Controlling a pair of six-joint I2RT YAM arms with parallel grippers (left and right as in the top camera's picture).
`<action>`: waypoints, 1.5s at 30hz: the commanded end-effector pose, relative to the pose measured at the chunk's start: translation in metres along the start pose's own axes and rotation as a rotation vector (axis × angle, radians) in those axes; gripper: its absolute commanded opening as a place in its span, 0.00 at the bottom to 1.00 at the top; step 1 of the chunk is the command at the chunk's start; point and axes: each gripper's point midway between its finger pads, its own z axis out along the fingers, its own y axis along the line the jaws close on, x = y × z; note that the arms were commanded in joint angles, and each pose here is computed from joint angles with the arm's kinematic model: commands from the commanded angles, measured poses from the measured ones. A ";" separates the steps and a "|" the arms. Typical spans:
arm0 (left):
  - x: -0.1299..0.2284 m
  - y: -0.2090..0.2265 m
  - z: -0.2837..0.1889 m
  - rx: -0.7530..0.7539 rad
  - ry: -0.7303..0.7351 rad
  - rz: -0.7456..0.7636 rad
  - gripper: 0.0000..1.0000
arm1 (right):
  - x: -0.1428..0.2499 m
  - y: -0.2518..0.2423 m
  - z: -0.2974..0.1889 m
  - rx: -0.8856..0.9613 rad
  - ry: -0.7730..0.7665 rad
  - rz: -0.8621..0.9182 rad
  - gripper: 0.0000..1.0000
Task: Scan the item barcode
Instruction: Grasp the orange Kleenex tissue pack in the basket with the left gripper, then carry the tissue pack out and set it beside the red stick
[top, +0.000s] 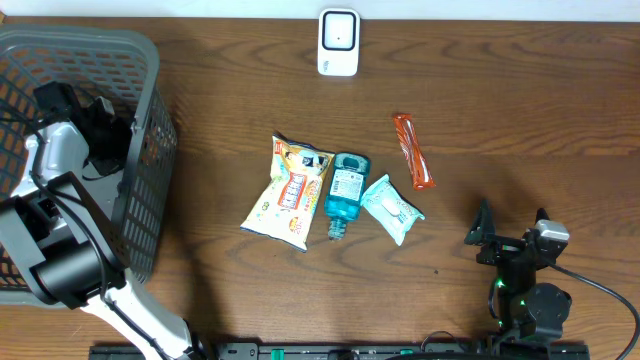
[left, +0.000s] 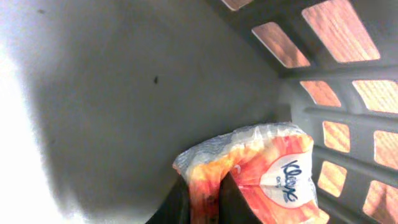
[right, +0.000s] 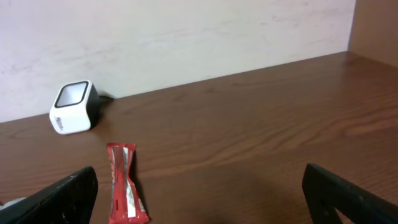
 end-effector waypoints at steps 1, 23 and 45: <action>0.023 0.008 0.014 -0.013 0.072 -0.013 0.07 | 0.000 -0.003 0.000 0.013 -0.002 -0.011 0.99; -0.019 -0.056 -0.251 0.103 -0.568 -0.112 0.07 | 0.000 -0.003 0.000 0.013 -0.002 -0.011 0.99; 0.164 -0.291 -0.178 0.423 -0.138 0.353 0.08 | 0.000 -0.003 0.000 0.014 -0.002 -0.011 0.99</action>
